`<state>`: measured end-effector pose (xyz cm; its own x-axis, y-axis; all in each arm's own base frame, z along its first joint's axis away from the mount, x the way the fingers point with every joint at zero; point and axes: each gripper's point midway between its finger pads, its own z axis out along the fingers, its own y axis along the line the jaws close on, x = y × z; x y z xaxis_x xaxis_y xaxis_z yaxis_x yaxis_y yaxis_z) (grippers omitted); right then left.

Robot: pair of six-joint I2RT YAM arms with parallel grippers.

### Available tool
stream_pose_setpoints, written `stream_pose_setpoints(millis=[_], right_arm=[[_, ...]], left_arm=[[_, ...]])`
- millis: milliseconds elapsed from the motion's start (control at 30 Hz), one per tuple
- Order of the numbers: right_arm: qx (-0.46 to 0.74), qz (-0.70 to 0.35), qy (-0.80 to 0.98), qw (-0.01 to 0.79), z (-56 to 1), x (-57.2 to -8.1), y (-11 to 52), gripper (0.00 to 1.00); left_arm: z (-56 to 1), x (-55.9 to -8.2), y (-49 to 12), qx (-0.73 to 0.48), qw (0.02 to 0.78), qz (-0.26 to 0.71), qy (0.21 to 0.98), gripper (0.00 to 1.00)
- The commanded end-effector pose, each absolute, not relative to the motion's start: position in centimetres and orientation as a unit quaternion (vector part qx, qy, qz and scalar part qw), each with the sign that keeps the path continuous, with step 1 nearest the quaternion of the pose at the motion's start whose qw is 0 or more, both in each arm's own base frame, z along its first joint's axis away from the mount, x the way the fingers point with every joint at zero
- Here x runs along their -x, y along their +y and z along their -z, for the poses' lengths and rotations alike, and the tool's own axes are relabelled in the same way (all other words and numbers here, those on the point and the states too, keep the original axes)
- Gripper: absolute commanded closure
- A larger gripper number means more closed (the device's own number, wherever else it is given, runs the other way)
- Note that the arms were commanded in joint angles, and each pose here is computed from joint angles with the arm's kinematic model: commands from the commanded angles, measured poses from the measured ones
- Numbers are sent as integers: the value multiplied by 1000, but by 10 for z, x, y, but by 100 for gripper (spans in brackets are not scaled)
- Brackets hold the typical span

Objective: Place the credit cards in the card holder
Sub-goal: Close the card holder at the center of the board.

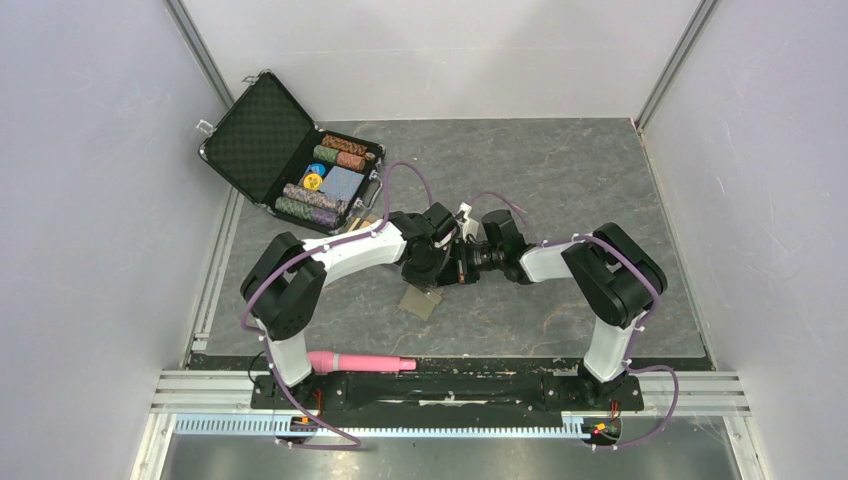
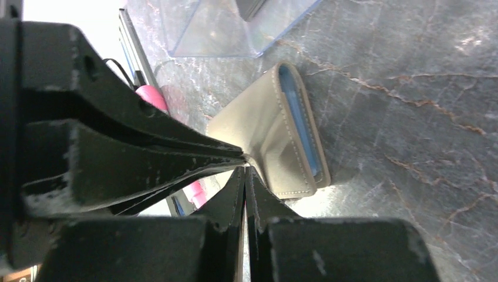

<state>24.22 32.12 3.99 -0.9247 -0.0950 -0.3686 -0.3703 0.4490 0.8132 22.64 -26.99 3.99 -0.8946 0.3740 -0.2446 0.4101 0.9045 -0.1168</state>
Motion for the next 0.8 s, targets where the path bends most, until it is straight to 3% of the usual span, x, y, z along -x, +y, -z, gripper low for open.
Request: stream_pose_setpoints(millis=[0,767], right_arm=[[163,-540,810,161,-67,-239,329,100],[182,-479,852,104,-16,-223,336,100]], left_arm=[[-35,-224,-271,-206,104,83,970,98],[-22,-220,-261,-207,96,63,972,98]])
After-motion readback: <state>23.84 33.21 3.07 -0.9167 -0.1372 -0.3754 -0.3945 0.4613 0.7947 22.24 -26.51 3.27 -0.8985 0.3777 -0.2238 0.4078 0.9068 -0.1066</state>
